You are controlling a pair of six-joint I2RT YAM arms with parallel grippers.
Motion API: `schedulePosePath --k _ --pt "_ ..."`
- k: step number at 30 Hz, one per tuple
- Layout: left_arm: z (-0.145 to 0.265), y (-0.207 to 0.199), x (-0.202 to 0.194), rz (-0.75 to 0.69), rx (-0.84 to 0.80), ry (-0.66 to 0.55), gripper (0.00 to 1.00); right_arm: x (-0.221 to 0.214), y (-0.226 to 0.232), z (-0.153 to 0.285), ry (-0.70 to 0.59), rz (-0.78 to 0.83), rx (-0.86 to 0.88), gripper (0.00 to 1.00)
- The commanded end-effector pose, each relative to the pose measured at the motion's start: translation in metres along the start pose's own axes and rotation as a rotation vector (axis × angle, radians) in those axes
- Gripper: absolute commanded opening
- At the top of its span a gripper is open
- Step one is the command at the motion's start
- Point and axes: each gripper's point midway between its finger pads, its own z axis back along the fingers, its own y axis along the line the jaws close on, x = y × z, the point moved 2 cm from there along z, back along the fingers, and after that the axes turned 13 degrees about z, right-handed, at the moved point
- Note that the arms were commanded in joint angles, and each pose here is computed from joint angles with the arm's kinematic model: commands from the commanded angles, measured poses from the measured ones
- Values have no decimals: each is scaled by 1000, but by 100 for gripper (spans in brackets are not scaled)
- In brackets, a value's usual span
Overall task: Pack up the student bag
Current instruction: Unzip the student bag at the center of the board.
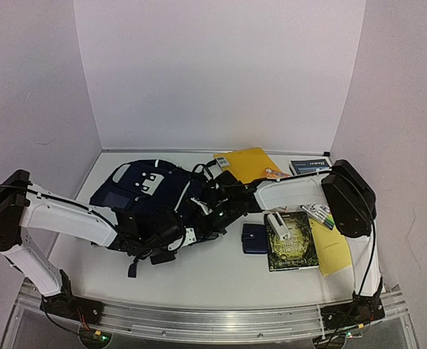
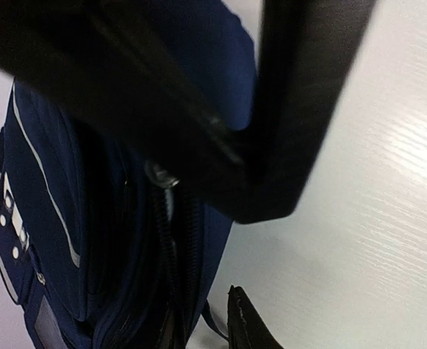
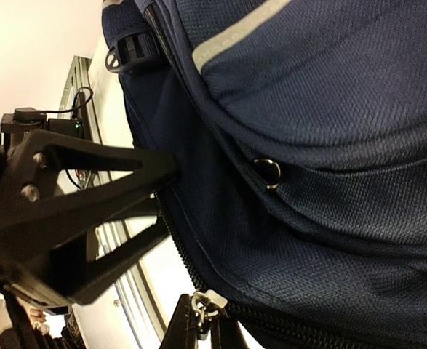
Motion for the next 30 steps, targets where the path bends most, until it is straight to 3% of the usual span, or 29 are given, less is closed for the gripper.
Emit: schedulePosePath --k 1,4,16,21,24,27,30 --pt "-8 13 -11 59 40 52 14 8 12 19 -44 44 34 0" --pt "-4 25 -24 75 72 98 1 1 0 25 -43 24 13 0" --pt "29 91 -87 140 236 250 0 -25 -57 66 -56 -23 -119 0" --pt "36 127 -103 190 334 309 0 -41 -59 55 -18 -44 -88 0" --pt "30 128 -103 177 340 341 0 -45 -42 41 9 -25 -39 0" --pt "29 118 -86 216 250 312 9 -41 -10 29 25 36 22 0" --pt "45 93 -56 163 182 169 35 -30 12 24 15 74 62 0"
